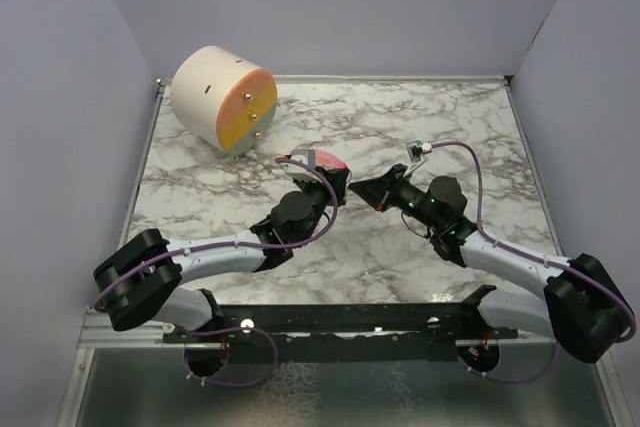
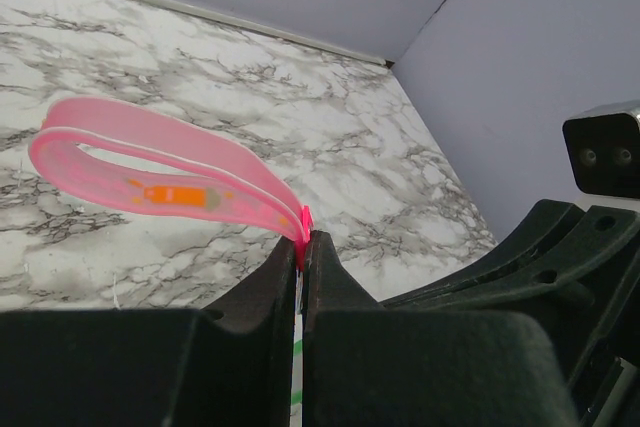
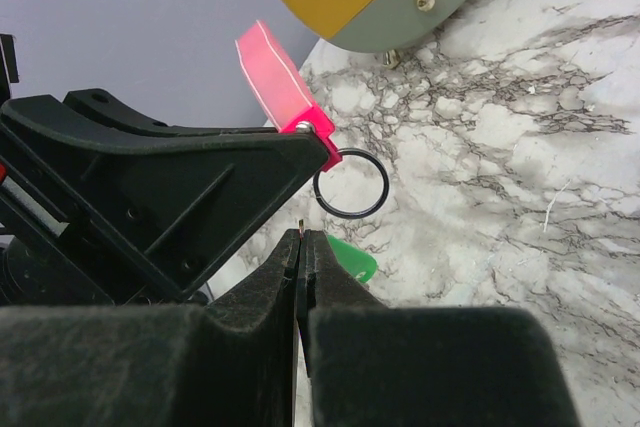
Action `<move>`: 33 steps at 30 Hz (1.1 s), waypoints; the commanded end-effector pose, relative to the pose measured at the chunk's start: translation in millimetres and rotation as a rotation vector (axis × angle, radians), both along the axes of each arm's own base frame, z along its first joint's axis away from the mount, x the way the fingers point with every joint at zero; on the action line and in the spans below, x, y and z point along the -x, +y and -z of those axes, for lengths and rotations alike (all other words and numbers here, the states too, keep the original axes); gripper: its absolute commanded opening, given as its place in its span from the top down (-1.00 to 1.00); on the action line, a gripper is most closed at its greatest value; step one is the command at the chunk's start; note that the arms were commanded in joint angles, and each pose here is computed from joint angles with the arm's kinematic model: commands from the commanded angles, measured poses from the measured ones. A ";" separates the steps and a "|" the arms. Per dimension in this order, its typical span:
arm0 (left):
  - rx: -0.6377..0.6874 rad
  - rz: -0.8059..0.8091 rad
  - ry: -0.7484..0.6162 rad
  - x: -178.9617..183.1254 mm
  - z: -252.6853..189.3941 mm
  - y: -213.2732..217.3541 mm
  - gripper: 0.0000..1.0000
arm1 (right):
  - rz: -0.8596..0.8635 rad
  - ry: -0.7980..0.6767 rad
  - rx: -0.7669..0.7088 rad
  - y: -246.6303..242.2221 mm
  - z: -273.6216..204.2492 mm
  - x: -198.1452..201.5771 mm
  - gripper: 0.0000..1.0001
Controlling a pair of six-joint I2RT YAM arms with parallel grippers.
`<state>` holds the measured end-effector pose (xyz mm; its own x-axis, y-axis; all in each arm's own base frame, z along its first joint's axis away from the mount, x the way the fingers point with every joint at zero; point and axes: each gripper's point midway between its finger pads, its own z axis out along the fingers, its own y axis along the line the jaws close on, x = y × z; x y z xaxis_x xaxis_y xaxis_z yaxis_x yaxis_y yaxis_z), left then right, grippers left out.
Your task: Put the keys on the keyring
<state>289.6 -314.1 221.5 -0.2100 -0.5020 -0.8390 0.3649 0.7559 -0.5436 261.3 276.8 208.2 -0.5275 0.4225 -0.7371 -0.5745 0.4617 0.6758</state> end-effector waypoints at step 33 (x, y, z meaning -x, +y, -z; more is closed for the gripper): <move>0.004 0.016 -0.074 2.1 -25.2 -13.3 1.00 | 0.048 0.004 -0.056 -3.1 -7.3 -4.9 0.98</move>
<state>286.4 -320.9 230.4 -0.1836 -0.4797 -0.8580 0.3978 0.7619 -0.5111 264.5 275.5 209.3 -0.5329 0.4562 -0.7127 -0.5478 0.4560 0.7014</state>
